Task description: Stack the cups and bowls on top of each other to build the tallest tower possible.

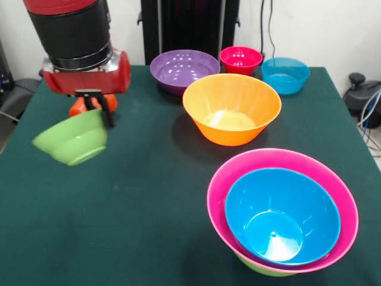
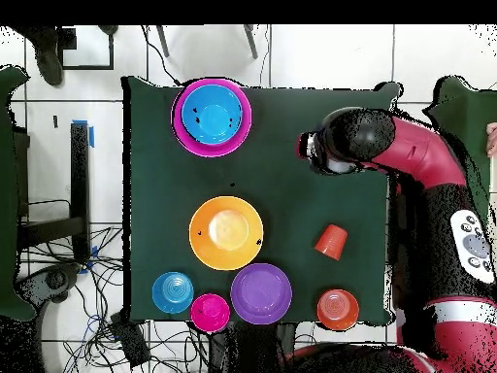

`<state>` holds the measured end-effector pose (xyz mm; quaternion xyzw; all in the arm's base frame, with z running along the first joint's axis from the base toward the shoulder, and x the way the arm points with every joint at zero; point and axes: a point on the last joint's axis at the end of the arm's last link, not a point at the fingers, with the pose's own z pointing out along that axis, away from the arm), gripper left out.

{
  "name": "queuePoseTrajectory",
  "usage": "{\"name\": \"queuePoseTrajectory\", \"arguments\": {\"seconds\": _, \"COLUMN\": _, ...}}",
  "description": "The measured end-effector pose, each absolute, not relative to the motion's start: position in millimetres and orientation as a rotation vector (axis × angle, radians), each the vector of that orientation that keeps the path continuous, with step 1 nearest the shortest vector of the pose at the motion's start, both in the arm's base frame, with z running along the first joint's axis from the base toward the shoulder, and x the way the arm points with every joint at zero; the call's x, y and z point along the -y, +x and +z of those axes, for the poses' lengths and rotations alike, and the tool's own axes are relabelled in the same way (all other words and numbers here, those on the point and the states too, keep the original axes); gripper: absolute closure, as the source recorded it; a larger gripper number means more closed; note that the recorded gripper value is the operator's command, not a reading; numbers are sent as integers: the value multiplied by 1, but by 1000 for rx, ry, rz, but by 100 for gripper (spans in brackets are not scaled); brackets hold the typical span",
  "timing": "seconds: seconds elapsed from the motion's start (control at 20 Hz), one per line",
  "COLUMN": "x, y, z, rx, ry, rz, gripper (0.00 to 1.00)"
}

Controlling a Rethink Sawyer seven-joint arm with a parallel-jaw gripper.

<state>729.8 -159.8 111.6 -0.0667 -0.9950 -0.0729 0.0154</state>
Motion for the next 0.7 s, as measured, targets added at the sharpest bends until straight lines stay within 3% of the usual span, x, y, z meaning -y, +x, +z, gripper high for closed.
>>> {"name": "queuePoseTrajectory", "arguments": {"seconds": 0.35, "x": 135, "y": 731, "z": 116, "rx": 3090, "ry": -226, "rz": -522, "gripper": 100}}
{"name": "queuePoseTrajectory", "arguments": {"seconds": 0.7, "x": 111, "y": 738, "z": 127, "rx": 3098, "ry": -174, "rz": -668, "gripper": 100}}
